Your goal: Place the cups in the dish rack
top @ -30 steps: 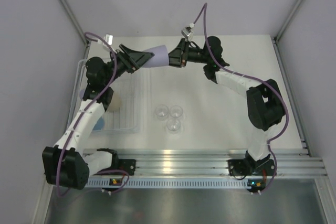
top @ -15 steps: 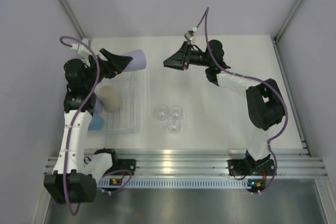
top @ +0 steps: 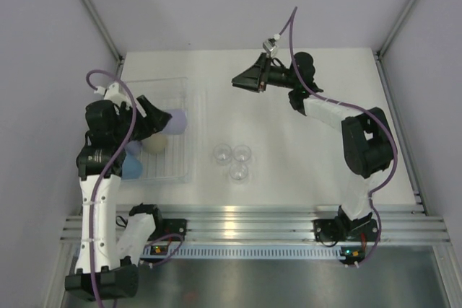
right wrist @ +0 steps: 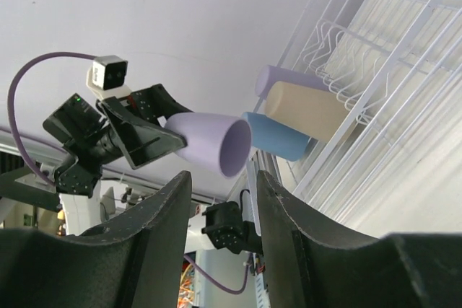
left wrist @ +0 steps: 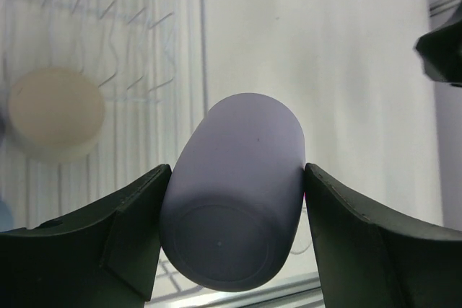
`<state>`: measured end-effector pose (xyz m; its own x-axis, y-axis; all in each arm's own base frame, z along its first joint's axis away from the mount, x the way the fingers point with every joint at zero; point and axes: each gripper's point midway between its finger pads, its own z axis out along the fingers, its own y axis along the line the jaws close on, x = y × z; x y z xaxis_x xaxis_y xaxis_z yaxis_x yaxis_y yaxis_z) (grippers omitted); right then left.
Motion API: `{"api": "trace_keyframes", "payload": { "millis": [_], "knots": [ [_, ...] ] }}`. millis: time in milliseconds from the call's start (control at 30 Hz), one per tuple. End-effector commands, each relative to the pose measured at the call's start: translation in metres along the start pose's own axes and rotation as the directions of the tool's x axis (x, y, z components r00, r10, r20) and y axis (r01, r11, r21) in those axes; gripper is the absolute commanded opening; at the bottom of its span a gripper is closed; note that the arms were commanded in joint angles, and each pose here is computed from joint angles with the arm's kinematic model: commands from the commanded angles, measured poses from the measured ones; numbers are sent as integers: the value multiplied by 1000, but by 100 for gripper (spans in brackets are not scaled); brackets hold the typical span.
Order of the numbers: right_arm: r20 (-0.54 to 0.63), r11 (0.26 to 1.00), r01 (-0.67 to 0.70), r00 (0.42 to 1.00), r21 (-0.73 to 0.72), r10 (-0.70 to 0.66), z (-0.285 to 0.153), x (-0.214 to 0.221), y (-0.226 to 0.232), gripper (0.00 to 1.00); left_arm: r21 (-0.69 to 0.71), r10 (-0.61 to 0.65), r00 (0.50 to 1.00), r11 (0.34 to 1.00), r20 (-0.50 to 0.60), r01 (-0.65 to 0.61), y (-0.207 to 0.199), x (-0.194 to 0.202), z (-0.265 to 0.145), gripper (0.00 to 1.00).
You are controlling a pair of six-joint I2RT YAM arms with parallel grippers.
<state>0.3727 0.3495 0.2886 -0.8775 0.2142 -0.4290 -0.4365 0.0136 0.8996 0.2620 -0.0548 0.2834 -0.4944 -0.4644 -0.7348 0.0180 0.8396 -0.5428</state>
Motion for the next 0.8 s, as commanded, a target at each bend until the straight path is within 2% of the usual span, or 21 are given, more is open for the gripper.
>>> {"api": "trace_keyframes", "payload": {
  "millis": [0, 300, 767],
  "knots": [
    [16, 994, 102, 995, -49, -101, -1, -10, 15, 42, -179, 51, 998, 982, -36, -57, 31, 13, -21, 0],
    [10, 995, 80, 997, -58, -79, -1, -5, 6, 42, -462, 24, 993, 884, -112, -73, 92, 39, -33, 0],
    [30, 996, 70, 997, -64, -68, -8, -6, 1, 42, -572, -41, 968, 813, -247, -111, 124, 56, -16, 0]
  ]
}}
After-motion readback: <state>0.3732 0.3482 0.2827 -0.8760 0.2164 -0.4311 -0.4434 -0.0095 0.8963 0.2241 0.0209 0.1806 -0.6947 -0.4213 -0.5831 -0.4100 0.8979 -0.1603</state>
